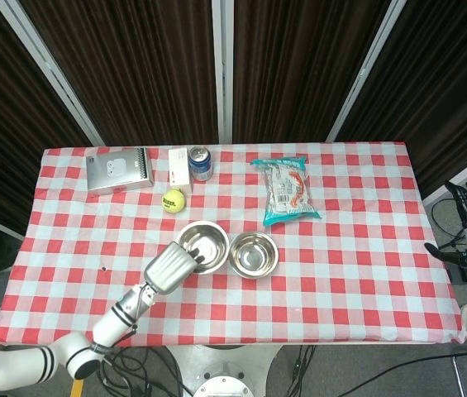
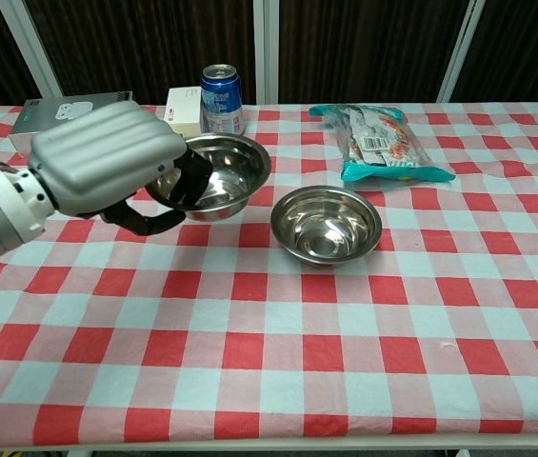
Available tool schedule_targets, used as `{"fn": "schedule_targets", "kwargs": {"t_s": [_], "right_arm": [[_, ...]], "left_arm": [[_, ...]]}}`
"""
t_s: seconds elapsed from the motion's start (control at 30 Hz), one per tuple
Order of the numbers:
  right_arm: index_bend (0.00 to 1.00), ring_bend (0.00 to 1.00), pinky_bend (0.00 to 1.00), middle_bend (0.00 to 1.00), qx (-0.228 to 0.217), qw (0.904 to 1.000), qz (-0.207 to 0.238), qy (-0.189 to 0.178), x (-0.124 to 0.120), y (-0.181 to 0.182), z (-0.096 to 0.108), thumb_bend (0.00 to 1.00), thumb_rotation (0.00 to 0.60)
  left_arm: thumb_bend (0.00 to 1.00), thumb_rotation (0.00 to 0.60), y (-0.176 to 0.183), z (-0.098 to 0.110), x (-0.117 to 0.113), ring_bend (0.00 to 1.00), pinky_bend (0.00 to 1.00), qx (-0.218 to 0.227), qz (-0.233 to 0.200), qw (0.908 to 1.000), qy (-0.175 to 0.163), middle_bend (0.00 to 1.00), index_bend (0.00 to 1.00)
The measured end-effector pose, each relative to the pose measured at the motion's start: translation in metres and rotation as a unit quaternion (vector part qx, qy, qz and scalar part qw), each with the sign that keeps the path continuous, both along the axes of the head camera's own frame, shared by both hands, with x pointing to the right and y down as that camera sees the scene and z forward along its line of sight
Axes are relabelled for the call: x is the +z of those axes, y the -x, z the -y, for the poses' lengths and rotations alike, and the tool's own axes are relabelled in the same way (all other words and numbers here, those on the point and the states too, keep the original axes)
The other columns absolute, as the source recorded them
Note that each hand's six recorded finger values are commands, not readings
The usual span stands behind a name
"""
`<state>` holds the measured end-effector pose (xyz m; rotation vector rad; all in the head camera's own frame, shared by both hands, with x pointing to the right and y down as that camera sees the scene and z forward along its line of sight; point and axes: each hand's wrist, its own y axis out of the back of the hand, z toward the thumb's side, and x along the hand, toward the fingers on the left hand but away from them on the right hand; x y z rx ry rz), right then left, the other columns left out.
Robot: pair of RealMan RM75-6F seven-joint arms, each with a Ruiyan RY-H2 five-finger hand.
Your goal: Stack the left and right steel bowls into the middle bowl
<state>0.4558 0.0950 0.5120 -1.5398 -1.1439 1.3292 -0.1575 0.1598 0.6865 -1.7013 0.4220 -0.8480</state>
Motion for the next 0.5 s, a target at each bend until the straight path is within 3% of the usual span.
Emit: {"fn": "schedule_targets", "kwargs": {"t_s": [0.17, 0.5], "right_arm": [[0.05, 0.05, 0.14, 0.13, -0.006, 1.0, 0.003, -0.004, -0.006, 0.006, 0.002, 0.06, 0.6], [0.05, 0.05, 0.14, 0.14, -0.002, 0.9993, 0.013, -0.035, -0.025, 0.011, 0.008, 0.06, 0.6]], "left_arm": [[0.4, 0.6, -0.015, 0.0, 0.011, 1.0, 1.0, 0.016, 0.003, 0.9999, 0.002, 0.69, 0.66], [0.4, 0.6, -0.039, 0.009, 0.011, 1.0, 1.0, 0.033, -0.005, 0.9994, -0.01, 0.69, 0.66]]}}
